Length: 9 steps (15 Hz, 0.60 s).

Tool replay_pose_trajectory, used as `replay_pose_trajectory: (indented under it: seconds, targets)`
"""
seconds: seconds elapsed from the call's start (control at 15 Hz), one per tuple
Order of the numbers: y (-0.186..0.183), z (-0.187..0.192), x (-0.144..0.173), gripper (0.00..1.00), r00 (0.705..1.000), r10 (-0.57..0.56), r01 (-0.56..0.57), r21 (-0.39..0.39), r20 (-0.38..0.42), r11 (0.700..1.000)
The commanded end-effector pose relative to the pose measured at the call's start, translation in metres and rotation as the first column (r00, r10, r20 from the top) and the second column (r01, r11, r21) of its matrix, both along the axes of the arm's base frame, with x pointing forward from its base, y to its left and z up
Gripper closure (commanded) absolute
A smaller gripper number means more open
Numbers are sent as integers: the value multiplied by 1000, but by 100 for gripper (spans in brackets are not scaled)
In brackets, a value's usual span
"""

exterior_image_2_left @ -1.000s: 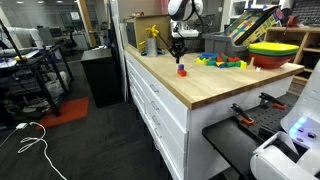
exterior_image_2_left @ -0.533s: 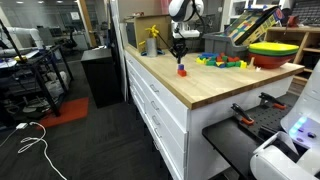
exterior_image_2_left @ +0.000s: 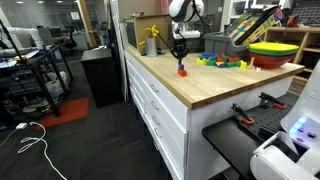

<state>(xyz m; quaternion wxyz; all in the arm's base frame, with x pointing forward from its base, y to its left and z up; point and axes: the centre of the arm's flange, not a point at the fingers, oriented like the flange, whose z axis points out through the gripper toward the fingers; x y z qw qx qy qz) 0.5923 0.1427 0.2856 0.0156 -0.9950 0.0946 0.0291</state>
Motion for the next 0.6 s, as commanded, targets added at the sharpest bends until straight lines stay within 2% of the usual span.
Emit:
replay_pose_trajectory:
  seconds: [0.0, 0.53]
  targets:
    - [-4, 7, -12, 100, 1000, -14, 14, -20, -27, 1000]
    - [2, 9, -19, 100, 998, -7, 7, -11, -60, 1000]
